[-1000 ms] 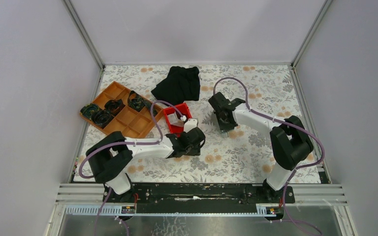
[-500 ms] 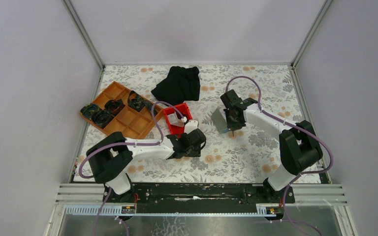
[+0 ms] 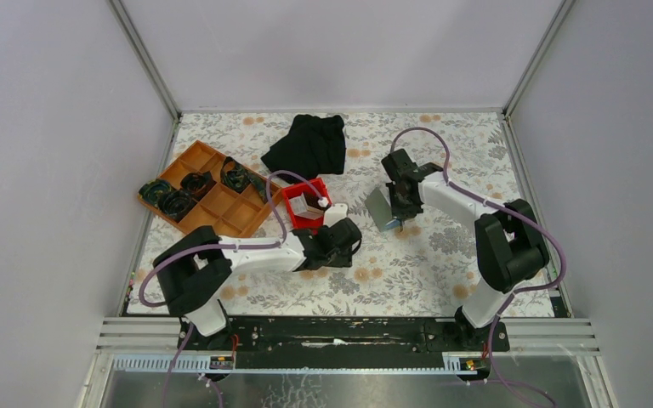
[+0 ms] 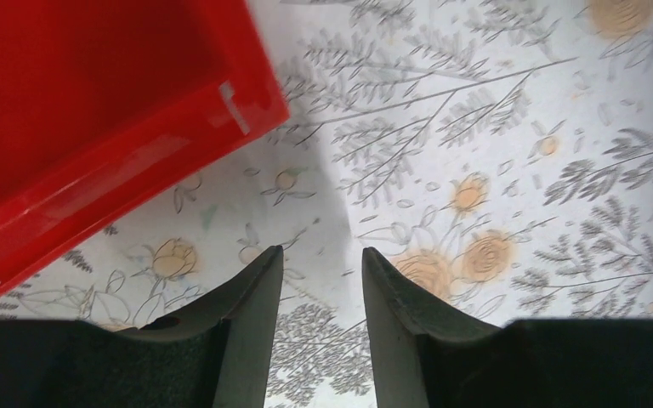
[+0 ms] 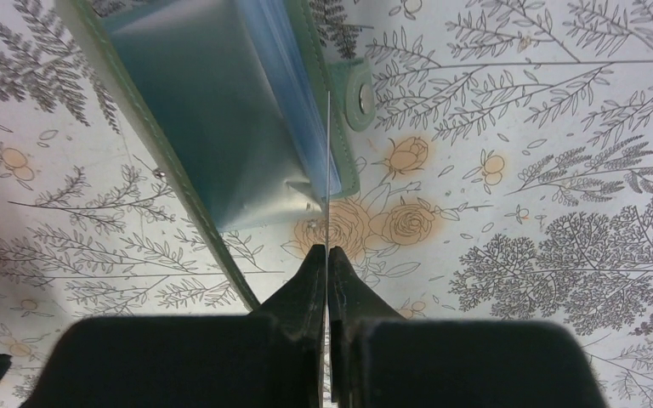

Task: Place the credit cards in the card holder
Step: Open the card holder at the center of the board, then move the storage box to the center of the board.

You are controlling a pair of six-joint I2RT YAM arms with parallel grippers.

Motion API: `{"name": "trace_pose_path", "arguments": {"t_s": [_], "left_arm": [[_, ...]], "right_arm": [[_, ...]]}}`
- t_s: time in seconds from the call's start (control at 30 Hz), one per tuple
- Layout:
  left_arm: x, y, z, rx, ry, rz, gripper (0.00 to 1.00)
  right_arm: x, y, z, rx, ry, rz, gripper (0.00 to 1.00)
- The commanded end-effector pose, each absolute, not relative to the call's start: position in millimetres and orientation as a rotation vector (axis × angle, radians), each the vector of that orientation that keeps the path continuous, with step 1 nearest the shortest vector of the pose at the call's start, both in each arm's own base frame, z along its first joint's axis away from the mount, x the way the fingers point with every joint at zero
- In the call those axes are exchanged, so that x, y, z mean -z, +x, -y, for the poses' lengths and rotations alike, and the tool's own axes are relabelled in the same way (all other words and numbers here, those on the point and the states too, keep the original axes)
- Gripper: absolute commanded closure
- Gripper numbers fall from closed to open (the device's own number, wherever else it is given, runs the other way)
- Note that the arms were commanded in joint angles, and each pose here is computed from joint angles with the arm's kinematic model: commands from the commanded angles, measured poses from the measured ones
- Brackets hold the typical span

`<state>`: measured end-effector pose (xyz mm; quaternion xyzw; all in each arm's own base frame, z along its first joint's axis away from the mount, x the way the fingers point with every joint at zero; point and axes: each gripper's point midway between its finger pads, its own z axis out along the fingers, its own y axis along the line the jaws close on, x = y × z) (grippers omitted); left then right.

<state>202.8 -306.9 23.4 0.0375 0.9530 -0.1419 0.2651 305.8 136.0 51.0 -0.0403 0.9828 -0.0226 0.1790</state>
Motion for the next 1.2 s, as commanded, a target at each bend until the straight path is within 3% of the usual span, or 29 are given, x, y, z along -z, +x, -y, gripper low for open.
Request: {"name": "trace_pose_path", "arguments": {"t_s": [0.0,0.23,0.37,0.73,1.17], "left_arm": [[-45,221,324,0.368,0.139,-2.505,0.53],[-90,233,313,0.321,0.064,-2.435,0.52],[-107,236,288,0.246,-0.002,-2.385,0.45],[-98,250,293,0.187,0.012,-2.366,0.41],[-90,298,291,0.079,-0.050,-2.321,0.39]], "right_arm": [[-68,325,-138,0.067,-0.129,-2.731,1.00],[-78,333,-141,0.070,-0.157,-2.720,1.00],[-80,333,-142,0.064,-0.169,-2.719,1.00],[-77,327,-141,0.054,-0.181,-2.721,1.00],[-76,325,-146,0.009,-0.191,-2.724,1.00]]}}
